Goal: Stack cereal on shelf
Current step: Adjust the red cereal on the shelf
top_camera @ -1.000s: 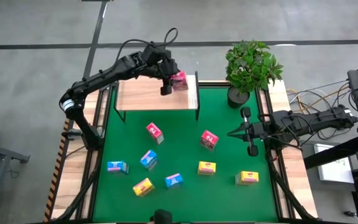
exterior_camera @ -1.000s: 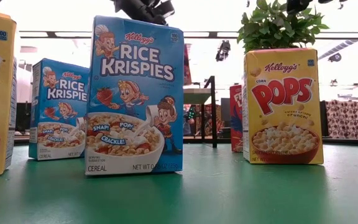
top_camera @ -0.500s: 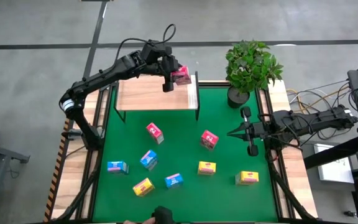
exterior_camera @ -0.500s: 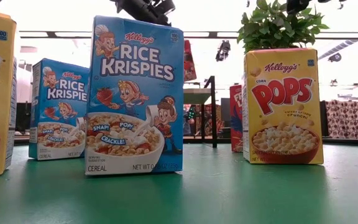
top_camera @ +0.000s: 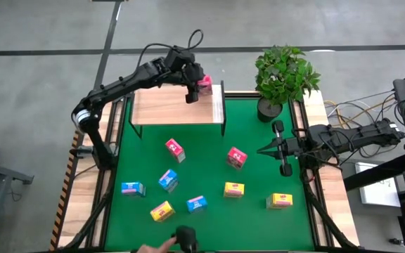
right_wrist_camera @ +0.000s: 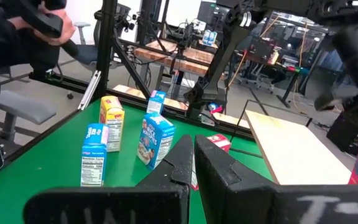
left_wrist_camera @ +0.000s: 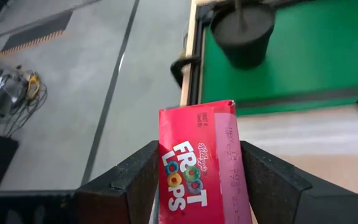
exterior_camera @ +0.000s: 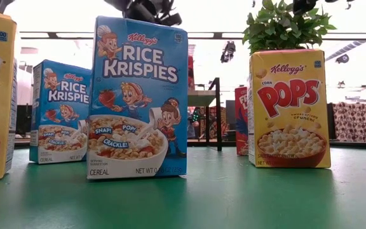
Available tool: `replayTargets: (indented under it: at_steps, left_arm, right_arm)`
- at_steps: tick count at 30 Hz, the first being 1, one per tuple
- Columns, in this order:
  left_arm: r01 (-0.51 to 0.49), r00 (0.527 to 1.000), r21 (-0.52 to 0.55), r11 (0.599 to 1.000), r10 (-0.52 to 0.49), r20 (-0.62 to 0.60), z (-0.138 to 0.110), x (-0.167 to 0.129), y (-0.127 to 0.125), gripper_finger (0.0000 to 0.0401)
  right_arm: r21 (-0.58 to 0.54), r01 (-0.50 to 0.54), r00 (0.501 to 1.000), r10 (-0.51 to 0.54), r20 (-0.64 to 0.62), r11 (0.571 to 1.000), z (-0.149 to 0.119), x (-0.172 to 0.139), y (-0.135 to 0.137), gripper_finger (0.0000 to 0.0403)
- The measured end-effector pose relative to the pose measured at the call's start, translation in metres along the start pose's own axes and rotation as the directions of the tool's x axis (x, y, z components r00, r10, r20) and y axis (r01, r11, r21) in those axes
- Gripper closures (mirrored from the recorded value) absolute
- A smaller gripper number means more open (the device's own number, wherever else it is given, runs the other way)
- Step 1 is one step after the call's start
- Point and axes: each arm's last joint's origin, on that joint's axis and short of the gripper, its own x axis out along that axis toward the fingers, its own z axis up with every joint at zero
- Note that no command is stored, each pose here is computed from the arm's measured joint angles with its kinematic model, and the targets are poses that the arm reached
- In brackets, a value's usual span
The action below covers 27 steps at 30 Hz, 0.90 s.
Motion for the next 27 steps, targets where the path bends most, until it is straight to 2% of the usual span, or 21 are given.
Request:
replayTargets:
  at_steps: [18,27]
  left_arm:
    - [-0.015,0.999,-0.008,1.000,0.015,-0.038,-0.0065,0.0084,0.0033,0.0207]
    - [-0.014,0.999,-0.018,1.000,0.014,-0.041,-0.0070,0.0082,0.0035,0.0169]
  right_arm:
    - [0.000,0.000,1.000,0.000,-0.001,1.000,-0.0001,0.0002,0.0000,0.0394]
    - [0.001,0.000,1.000,0.000,-0.001,1.000,-0.0001,0.0002,0.0000,0.0394]
